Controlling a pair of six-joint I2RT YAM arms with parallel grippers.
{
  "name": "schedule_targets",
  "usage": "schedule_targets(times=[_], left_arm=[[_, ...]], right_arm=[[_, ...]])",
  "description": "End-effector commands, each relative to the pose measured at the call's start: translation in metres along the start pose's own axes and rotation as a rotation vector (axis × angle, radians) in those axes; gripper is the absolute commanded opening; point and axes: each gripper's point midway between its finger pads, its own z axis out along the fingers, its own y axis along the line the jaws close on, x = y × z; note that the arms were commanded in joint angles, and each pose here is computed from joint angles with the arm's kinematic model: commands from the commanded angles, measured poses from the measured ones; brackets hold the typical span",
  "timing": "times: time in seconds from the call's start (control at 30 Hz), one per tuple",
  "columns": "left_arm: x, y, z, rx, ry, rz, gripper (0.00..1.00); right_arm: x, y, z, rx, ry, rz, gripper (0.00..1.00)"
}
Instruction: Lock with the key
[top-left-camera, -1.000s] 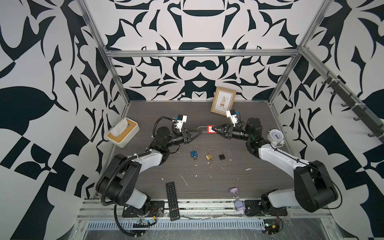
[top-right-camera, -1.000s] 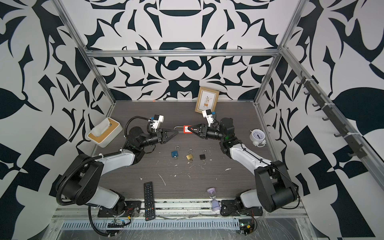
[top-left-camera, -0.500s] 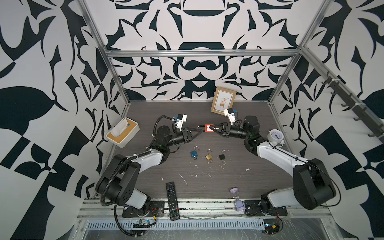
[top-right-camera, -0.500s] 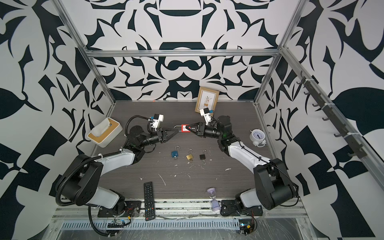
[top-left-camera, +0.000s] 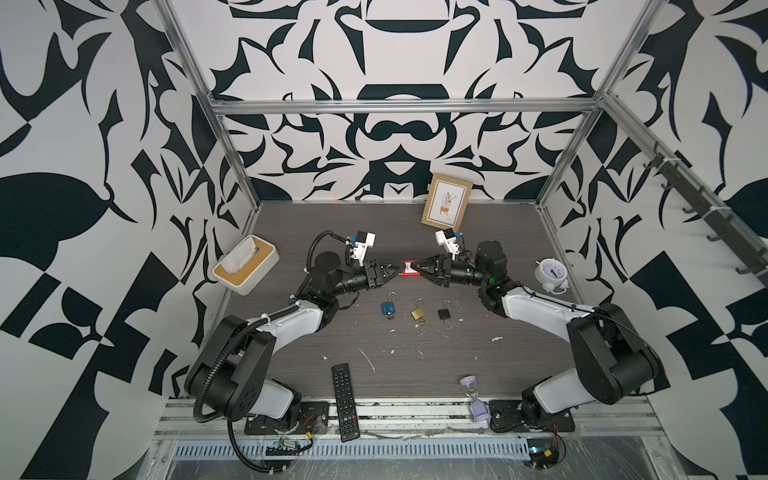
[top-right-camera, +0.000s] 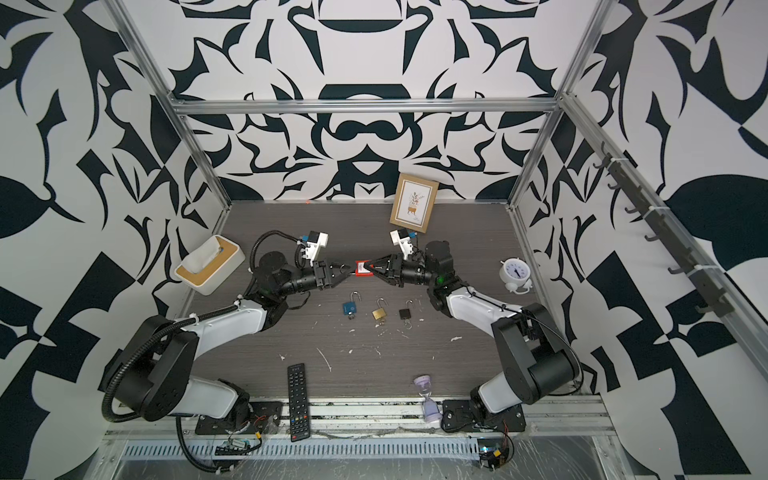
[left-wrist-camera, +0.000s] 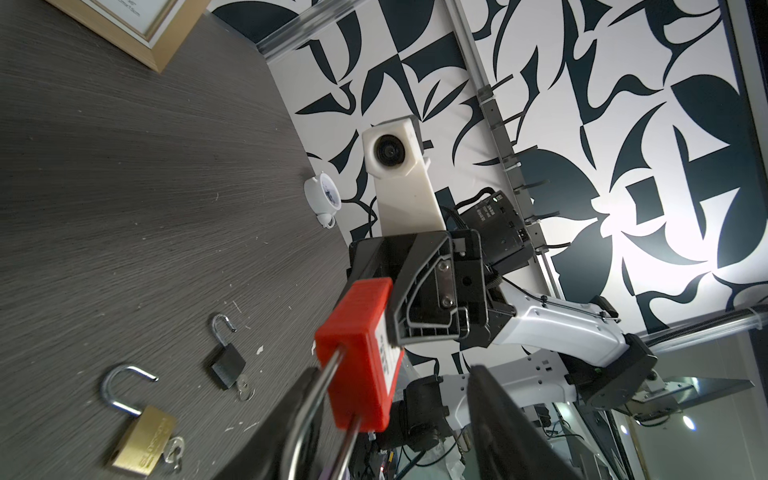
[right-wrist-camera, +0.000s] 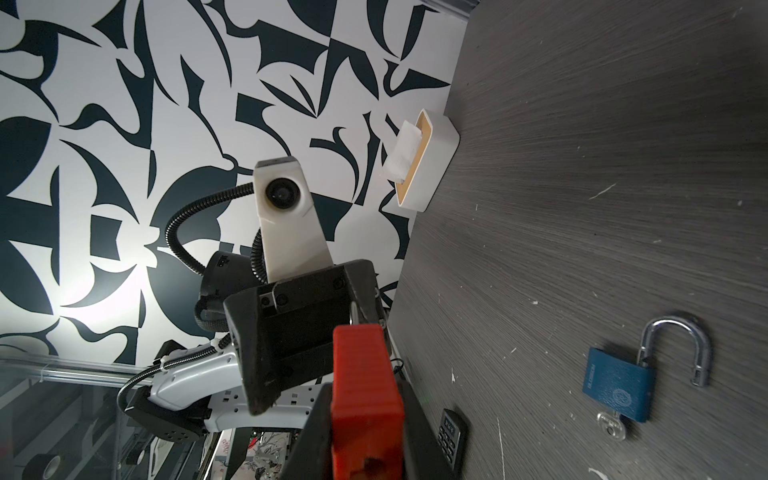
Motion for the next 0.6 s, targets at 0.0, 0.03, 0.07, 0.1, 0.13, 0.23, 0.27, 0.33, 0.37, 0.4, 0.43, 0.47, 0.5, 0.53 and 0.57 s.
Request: schedule_targets(times=[0.0,0.03,0.07,0.1,0.13,0.23,0.27,0.33,0.37,0.4,0.43,0.47,0.5,0.53,0.57], left_arm=[[-0.006,-0.026,-0.001,0.073,-0.012,0.108,0.55],[-0.006,-0.025,0.0,0.073,-0.009,0.107,0.54],[-0.006,-0.025,0.001,0.074,-0.008,0.106,0.54],[-0.006,-0.025,0.002,0.073,-0.006,0.104,0.54],[-0.006,-0.023,0.003,0.069,-0.003,0.104,0.54],[-0.006,-0.02,0.005,0.059,0.0,0.097,0.53],[-0.005,-0.019,0.006,0.058,0.003,0.095,0.53],[-0.006,-0.019,0.006,0.053,-0.001,0.097,0.53],[-0.005,-0.017,0.007,0.047,-0.001,0.095,0.54],[-0.006,-0.016,0.007,0.041,0.0,0.094,0.54],[-0.006,-0.016,0.008,0.037,0.003,0.096,0.54],[-0.005,-0.016,0.009,0.036,0.006,0.097,0.55],[-0.005,-0.015,0.009,0.034,0.007,0.098,0.56],[-0.004,-0.014,0.01,0.029,0.01,0.096,0.56],[-0.004,-0.013,0.011,0.026,0.012,0.097,0.56]], right_arm=[[-0.005,-0.001,-0.002,-0.004,-0.03,0.014,0.0],[-0.006,0.0,-0.002,-0.01,-0.034,0.014,0.0],[-0.006,0.002,-0.002,-0.019,-0.038,0.01,0.0],[-0.006,0.003,-0.002,-0.023,-0.038,0.01,0.0],[-0.007,0.004,-0.002,-0.024,-0.039,0.014,0.0],[-0.008,0.008,-0.004,-0.034,-0.057,0.008,0.0],[-0.009,0.012,-0.005,-0.039,-0.06,0.001,0.0],[-0.008,0.013,-0.005,-0.028,-0.049,-0.003,0.0],[-0.008,0.015,-0.006,-0.027,-0.053,-0.012,0.0],[-0.008,0.016,-0.007,-0.024,-0.059,-0.016,0.0],[-0.008,0.016,-0.007,-0.018,-0.058,-0.021,0.0],[-0.007,0.018,-0.008,-0.014,-0.055,-0.028,0.0],[-0.007,0.019,-0.008,-0.012,-0.056,-0.031,0.0],[-0.007,0.02,-0.009,-0.01,-0.059,-0.036,0.0],[-0.007,0.022,-0.009,-0.006,-0.057,-0.049,0.0]])
